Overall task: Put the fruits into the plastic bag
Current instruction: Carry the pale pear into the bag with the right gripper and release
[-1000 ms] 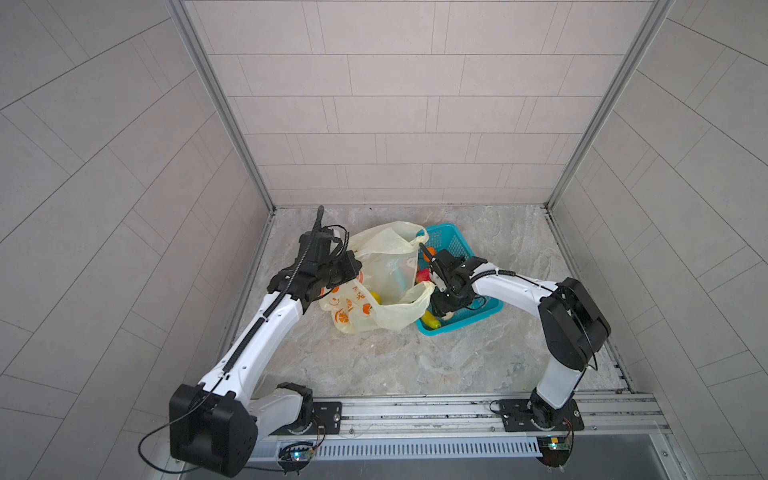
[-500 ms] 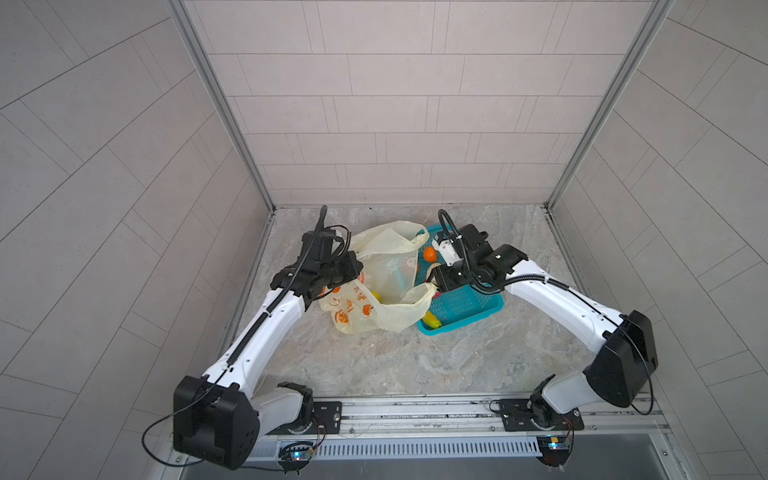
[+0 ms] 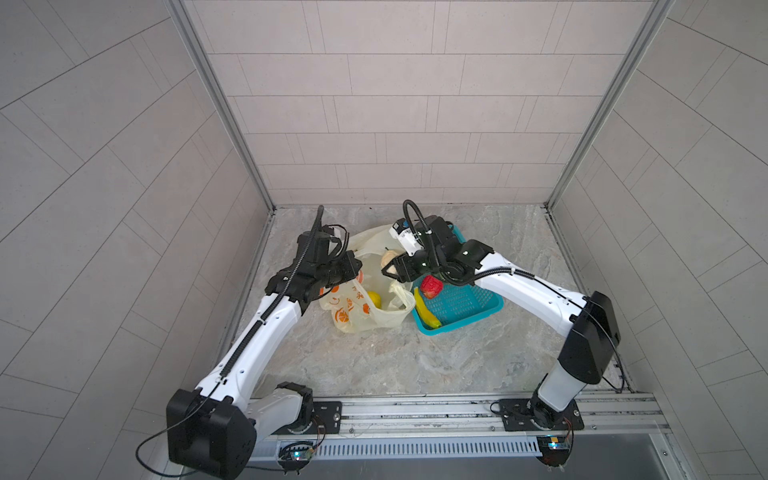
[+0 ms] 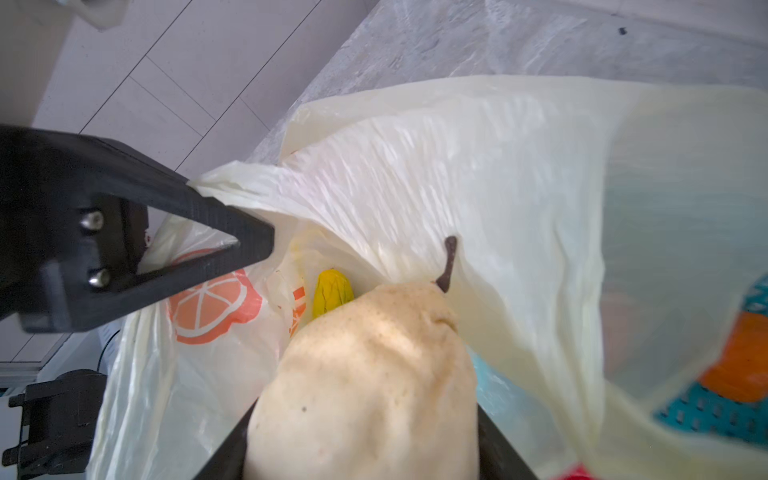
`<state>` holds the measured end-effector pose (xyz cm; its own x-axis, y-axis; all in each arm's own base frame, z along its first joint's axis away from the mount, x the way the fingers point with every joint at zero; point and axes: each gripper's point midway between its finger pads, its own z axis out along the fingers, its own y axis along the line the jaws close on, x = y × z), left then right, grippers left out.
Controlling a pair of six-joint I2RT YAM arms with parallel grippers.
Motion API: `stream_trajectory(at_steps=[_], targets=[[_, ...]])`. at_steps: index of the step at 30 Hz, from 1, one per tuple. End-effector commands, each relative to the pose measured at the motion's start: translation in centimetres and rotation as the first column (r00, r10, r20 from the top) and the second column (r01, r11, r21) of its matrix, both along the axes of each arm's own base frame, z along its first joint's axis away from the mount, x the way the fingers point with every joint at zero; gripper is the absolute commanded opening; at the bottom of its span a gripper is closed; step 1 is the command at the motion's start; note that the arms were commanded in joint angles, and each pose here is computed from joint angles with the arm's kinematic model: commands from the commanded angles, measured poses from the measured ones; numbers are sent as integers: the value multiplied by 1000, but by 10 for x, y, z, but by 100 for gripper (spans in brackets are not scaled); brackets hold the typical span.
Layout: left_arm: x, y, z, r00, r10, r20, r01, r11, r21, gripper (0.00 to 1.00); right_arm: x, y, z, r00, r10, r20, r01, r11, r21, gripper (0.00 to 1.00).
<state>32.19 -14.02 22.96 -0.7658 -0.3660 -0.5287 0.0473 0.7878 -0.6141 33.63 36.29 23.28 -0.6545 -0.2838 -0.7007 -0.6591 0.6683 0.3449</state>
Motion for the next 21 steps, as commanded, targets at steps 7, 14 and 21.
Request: stream_trajectory(at_steps=[7, 14, 21], targets=[[-8, 8, 6, 999, 8, 34, -9, 1000, 27, 0, 3, 47, -34, 996, 74, -46, -75, 997, -28, 58], [-8, 9, 2, 1000, 11, 27, -12, 999, 37, 0, -2, 49, -52, 994, 66, -82, -71, 995, -65, 73], [-7, 14, -3, 999, 36, 19, -37, 997, 62, 0, 4, 23, -42, 1000, 11, -4, -11, 991, -134, 82]])
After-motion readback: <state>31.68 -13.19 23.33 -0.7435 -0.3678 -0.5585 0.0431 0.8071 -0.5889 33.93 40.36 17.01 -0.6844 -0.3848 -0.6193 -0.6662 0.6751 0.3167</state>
